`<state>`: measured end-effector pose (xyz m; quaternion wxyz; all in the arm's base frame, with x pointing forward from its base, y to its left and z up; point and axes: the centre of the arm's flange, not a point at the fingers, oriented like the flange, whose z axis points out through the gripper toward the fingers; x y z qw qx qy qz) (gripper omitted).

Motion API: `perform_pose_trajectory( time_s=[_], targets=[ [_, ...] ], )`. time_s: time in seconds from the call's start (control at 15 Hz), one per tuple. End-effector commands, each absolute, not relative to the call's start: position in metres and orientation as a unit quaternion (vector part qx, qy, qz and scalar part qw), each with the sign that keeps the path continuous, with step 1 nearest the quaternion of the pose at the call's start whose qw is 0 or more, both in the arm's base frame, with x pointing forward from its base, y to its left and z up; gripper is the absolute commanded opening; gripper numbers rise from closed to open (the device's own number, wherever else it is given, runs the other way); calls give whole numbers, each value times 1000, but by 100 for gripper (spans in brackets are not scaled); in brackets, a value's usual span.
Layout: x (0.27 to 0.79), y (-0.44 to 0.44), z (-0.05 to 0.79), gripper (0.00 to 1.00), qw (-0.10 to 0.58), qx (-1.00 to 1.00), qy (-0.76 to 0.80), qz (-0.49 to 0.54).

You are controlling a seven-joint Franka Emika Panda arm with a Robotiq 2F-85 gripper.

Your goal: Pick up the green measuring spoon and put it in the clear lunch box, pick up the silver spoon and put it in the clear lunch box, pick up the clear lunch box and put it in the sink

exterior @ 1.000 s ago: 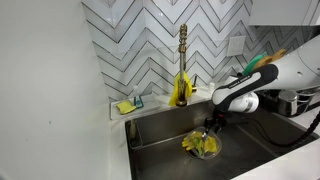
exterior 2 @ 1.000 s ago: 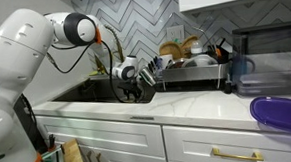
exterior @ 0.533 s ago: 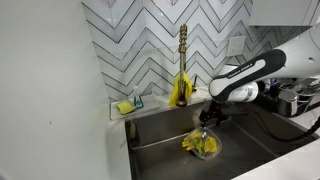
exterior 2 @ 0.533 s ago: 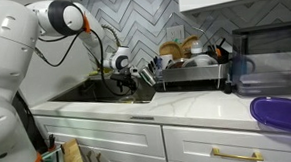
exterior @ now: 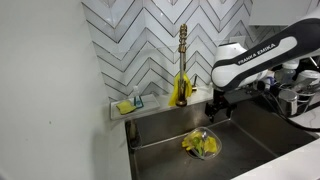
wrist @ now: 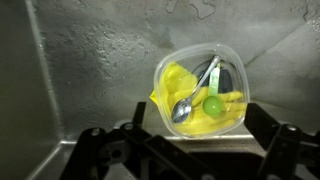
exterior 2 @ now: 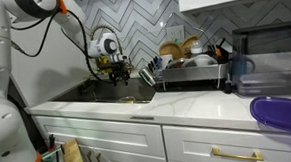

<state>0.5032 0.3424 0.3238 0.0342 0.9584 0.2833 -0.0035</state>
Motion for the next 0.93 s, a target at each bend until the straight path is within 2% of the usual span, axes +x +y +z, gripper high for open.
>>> perform_pose_trajectory(
  time_s=[0.0,0.4,0.47,0.87],
  targets=[
    [465,335,359,100,90,956,279,6],
    [452,323,393,100,105,956,269,43],
    [470,333,387,100,90,956,277,32],
    [471,333,389,100,89,957,276,35]
  ],
)
